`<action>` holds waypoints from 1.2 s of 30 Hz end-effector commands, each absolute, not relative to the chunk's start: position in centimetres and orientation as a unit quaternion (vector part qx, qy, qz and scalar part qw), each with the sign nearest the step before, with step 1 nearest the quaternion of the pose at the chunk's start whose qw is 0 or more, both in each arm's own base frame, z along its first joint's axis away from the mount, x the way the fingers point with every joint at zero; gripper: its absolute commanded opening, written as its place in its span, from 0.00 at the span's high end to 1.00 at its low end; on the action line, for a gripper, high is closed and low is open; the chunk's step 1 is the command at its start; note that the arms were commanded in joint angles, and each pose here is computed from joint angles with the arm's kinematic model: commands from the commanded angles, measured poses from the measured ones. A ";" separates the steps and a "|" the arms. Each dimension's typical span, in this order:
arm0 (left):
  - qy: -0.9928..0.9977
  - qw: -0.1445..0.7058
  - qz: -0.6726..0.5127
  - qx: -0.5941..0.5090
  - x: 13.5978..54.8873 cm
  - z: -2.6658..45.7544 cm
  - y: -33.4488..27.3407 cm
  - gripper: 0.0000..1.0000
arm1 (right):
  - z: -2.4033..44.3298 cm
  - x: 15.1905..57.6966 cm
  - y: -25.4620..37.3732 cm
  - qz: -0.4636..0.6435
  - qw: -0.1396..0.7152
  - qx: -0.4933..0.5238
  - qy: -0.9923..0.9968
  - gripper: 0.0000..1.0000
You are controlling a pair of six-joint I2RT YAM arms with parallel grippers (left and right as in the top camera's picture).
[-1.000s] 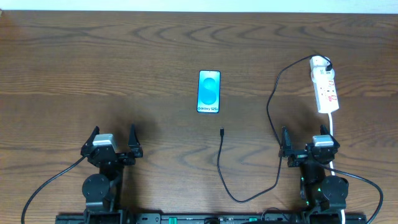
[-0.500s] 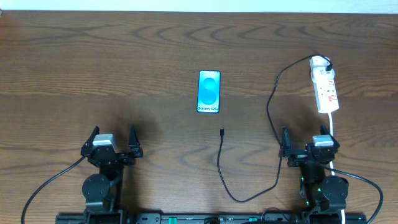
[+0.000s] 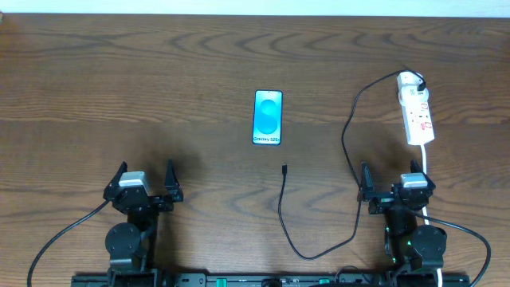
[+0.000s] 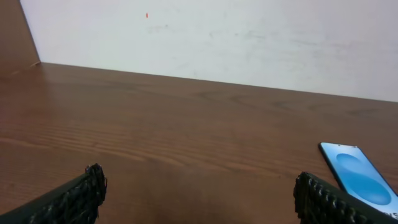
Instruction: Plug charger to phone and switch on socket
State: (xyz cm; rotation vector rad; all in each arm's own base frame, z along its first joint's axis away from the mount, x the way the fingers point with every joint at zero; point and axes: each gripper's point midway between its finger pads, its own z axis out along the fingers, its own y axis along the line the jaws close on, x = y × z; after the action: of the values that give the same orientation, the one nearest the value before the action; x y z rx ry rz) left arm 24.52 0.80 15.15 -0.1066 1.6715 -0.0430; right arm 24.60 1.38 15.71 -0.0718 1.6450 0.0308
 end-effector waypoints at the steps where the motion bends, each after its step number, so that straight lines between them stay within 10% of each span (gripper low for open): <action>1: 0.751 0.642 -0.130 -0.079 24.4 14.0 -1.4 0.02 | 15.6 24.6 1.2 0.015 0.679 -0.024 0.734 0.01; 7: 0.719 0.556 -0.388 -0.151 23.2 15.4 -6.5 0.02 | 15.6 24.6 1.2 0.015 0.679 -0.024 0.734 0.01; 24: 0.587 0.750 -0.283 -0.110 22.8 31.3 -2.7 0.02 | 15.6 24.6 1.2 0.015 0.679 -0.024 0.734 0.01; 30: 0.708 0.657 -0.228 -0.120 25.6 32.9 -2.6 0.02 | 15.6 24.6 1.2 0.015 0.679 -0.024 0.734 0.01; 36: 0.894 0.393 -0.164 -0.139 28.3 29.9 -2.7 0.02 | 15.6 24.6 1.2 0.015 0.679 -0.024 0.734 0.01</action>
State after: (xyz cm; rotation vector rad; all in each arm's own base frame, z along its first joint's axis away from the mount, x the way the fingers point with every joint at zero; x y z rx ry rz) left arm 26.97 -2.40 29.35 -0.4147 2.1105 -0.4496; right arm 24.61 1.38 15.73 -0.0718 1.6439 0.0308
